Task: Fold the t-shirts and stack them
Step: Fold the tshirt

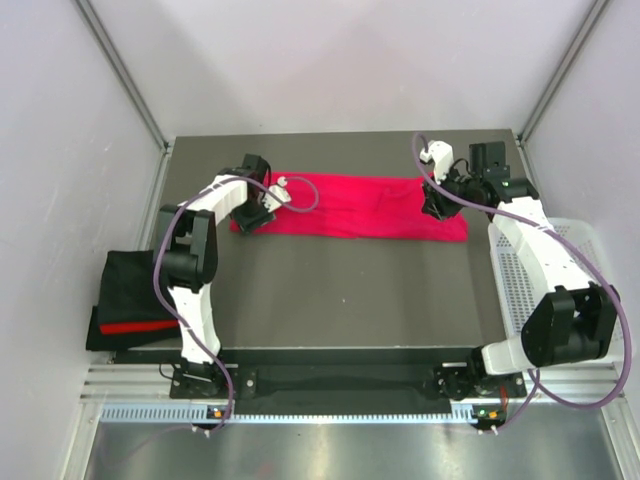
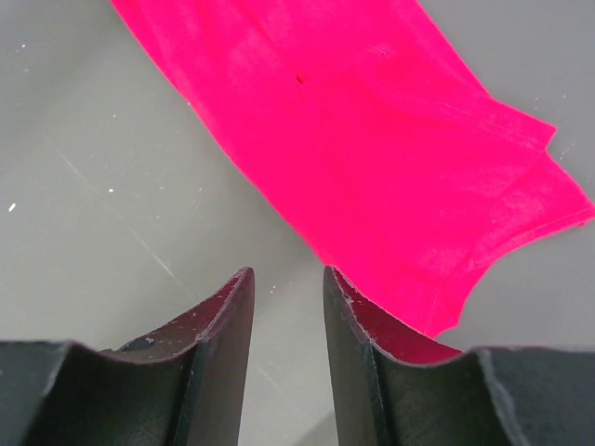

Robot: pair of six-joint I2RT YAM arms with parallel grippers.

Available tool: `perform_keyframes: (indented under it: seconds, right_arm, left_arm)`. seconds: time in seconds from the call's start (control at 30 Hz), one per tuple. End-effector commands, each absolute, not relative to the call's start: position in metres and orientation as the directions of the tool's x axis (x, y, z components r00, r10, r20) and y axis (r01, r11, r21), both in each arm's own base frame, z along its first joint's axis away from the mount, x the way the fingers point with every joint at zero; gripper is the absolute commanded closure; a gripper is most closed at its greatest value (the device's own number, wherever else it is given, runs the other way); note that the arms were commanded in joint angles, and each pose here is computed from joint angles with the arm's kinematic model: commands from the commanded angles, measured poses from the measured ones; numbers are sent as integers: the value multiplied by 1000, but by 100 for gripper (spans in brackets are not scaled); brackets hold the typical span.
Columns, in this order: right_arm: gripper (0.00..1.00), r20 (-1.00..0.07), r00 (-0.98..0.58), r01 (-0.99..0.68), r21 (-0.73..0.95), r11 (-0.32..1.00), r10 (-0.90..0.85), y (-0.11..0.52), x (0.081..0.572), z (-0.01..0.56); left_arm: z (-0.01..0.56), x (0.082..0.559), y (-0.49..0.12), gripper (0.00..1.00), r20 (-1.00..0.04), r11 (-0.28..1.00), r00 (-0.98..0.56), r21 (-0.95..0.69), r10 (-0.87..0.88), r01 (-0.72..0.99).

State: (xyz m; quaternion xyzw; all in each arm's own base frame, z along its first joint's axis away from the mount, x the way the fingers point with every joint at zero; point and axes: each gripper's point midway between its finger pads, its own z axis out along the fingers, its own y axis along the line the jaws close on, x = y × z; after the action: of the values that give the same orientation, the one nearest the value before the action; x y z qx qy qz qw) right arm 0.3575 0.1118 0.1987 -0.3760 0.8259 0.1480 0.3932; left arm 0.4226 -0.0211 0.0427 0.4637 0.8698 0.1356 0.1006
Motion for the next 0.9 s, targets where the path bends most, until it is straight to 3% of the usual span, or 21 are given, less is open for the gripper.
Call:
perform_keyframes:
  seconds: [0.0,0.13,0.27,0.33,0.37,0.5,0.87]
  right_arm:
    - [63,-802,-351,-742,-78,666,-484,117,357,220]
    - [63,-795,-351,-737,-92,670,-495,114,356,220]
    - [63,-783,-370,-734,-84,674,-500,113,355,209]
    - [63,-772,-390,-726,-77,683,-501,111,358,199]
    - [63,-764,-403,-714,-83,696,-505,107,361,195]
    - [64,-717,-462,-700,-67,711,-522,102,371,169]
    - [65,-634,-553,-673,-41,738,-540,95,397,127]
  left_arm:
    - [36,423,-19,37,-26,520,-539,307,842,797]
    - [26,427,-18,42,-13,530,-551,291,835,797]
    - [19,427,-17,52,-5,541,-561,274,828,795]
    - [15,426,-18,89,2,551,-571,260,821,793]
    - [15,425,-19,100,2,561,-581,256,814,787]
    - [38,397,-28,100,14,568,-584,216,812,794]
    - [89,235,-81,100,64,457,-462,81,885,886]
